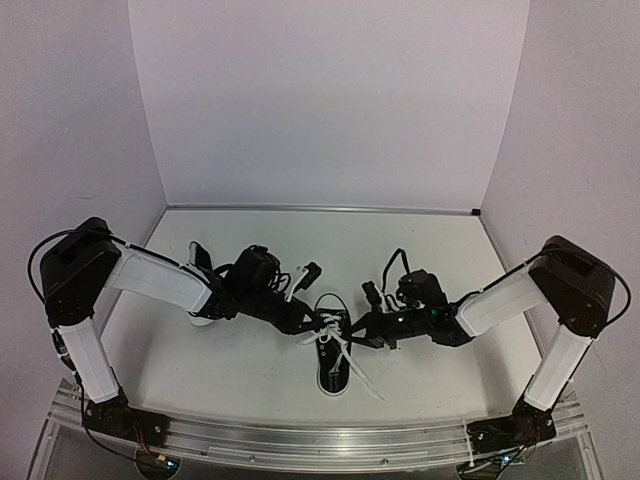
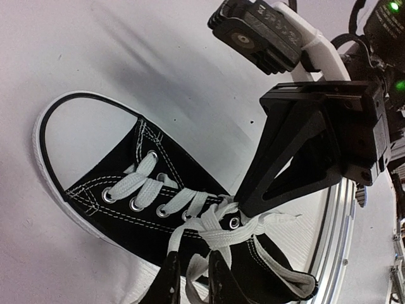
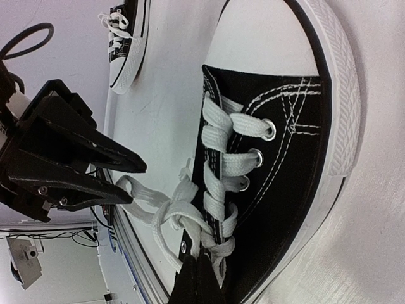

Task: Tie the shoes

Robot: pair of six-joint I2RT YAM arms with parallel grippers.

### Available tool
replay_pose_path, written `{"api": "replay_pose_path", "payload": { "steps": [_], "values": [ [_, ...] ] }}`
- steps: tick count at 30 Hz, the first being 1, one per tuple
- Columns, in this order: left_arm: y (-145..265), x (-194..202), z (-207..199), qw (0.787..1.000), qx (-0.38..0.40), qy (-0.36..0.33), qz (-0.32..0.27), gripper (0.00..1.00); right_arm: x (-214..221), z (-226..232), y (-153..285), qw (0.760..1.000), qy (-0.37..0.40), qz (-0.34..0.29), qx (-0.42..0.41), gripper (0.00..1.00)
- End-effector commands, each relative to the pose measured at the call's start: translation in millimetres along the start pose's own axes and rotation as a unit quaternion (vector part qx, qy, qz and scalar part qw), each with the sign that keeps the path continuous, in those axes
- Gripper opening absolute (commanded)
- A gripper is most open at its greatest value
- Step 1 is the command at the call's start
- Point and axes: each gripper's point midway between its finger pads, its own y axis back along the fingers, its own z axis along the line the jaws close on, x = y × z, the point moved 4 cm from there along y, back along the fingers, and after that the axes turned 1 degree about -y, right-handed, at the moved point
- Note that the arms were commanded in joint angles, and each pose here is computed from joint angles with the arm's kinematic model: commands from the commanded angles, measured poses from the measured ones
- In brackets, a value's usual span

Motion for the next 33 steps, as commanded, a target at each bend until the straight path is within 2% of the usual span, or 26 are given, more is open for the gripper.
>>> {"api": "replay_pose_path", "payload": {
  "steps": [1, 4, 12, 33],
  "values": [
    [5.8, -11.0, -9.5, 1.0, 0.014, -0.012, -0.018, 0.06, -12.5, 15.4, 6.6, 0.999, 0.018, -0.028, -0.008, 0.0],
    [7.5, -12.4, -9.4, 1.0, 0.01, -0.01, -0.018, 0.0, -15.0, 13.3, 10.7, 0.999, 0.013, -0.038, -0.002, 0.0],
    [12.3, -11.8, 0.2, 0.999, -0.032, -0.007, -0.024, 0.0, -19.9, 0.3, 26.2, 0.998, -0.007, -0.063, 0.028, 0.0],
    [27.0, -2.7, 28.6, 0.99, -0.135, 0.003, -0.028, 0.0, -9.5, -30.8, 48.2, 0.994, -0.038, -0.074, 0.076, 0.0]
  ]
}}
